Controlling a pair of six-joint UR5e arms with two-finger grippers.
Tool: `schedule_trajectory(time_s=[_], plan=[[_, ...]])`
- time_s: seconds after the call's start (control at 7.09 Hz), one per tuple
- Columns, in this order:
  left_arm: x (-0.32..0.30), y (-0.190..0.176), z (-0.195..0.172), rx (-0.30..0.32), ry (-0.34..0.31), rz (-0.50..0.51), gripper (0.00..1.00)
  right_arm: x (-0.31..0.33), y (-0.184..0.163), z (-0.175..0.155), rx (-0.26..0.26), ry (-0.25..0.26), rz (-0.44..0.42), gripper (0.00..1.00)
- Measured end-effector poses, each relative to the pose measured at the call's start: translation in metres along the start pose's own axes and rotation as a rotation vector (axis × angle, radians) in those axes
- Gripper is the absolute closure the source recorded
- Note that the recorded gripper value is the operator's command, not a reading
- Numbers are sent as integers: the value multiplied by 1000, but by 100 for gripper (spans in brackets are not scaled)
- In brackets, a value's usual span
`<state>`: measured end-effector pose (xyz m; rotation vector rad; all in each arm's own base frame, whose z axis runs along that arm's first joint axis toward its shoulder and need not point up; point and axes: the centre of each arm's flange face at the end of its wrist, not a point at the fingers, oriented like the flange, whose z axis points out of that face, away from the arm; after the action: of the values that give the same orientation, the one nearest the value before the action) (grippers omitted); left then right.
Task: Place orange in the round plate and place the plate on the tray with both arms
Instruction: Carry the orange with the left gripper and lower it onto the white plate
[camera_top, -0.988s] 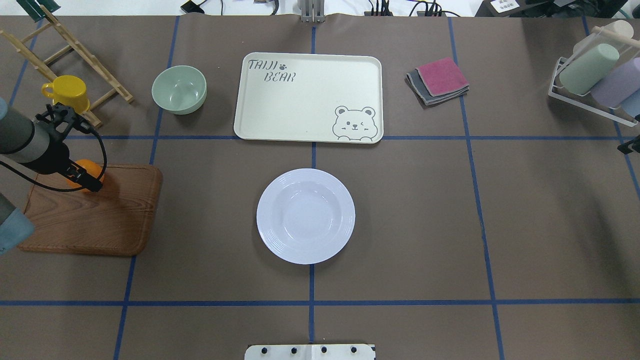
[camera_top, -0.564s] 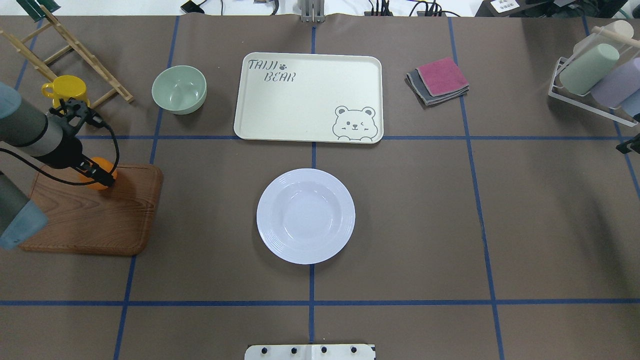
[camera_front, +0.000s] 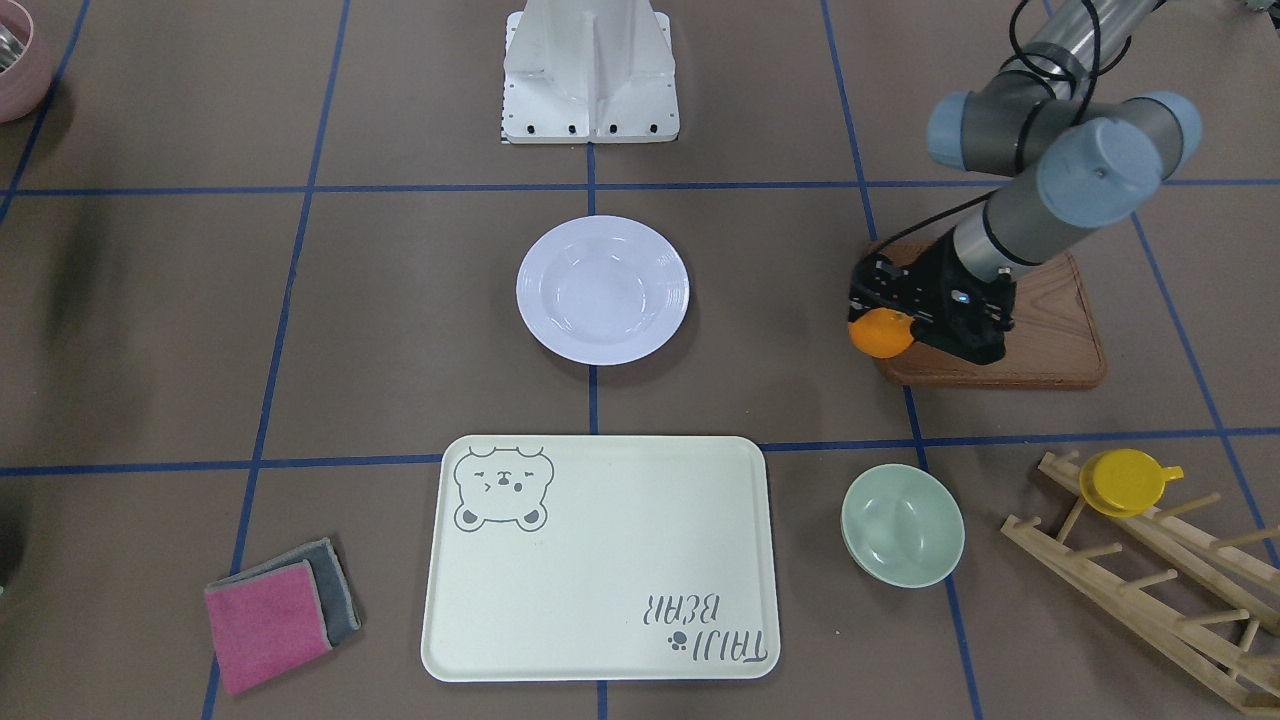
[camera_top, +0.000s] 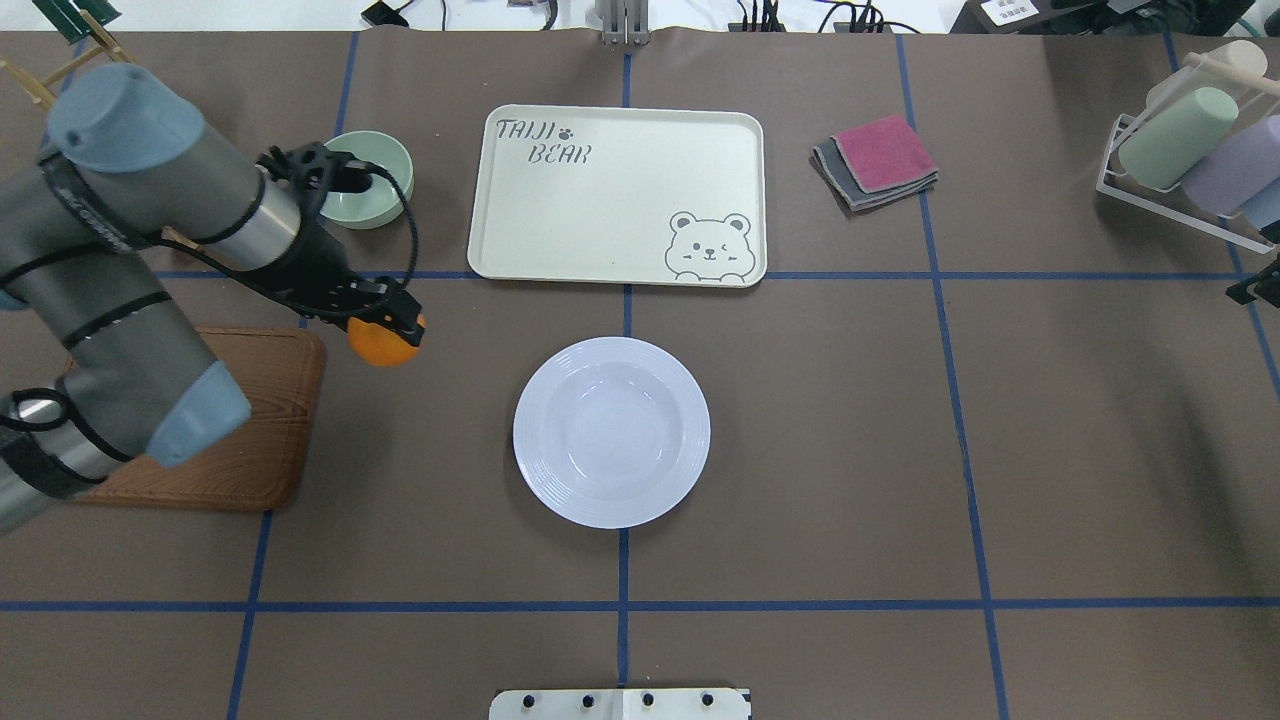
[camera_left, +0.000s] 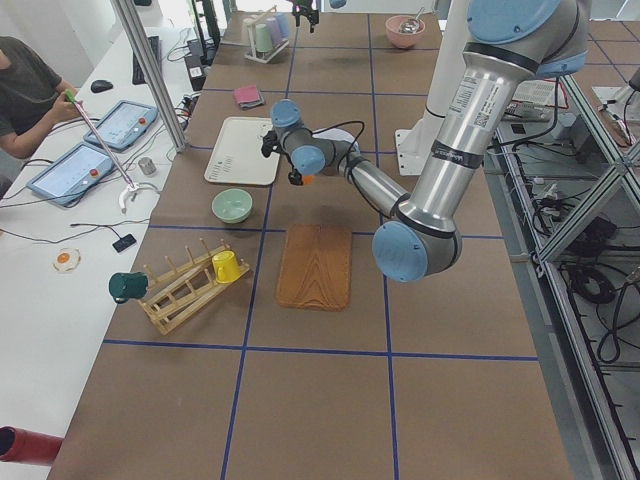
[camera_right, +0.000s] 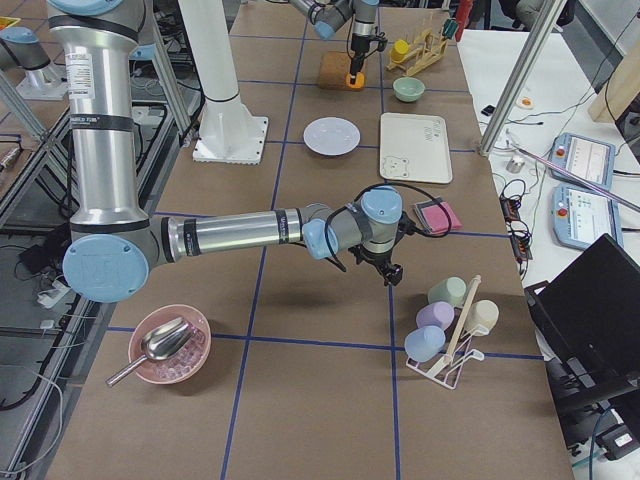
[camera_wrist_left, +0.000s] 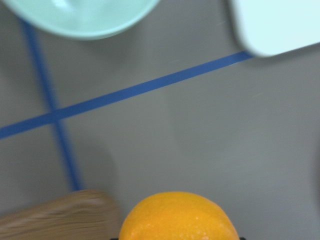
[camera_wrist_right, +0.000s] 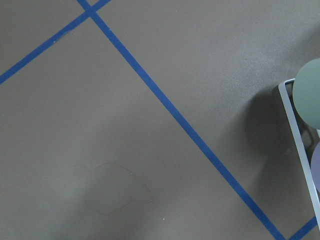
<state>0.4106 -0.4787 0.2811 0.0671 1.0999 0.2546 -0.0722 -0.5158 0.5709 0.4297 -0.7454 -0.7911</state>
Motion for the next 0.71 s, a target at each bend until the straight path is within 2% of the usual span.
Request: schedule_trajectory(time_s=[0.14, 0.42, 0.71], plan=[[70, 13, 22, 9, 0, -7, 100, 0, 0, 1, -1, 0, 1, 0], [178, 45, 71, -4, -96, -20, 100, -1, -2, 3, -3, -3, -4, 0], [201, 53, 126, -3, -166, -4, 100, -3, -5, 7, -8, -9, -10, 0]])
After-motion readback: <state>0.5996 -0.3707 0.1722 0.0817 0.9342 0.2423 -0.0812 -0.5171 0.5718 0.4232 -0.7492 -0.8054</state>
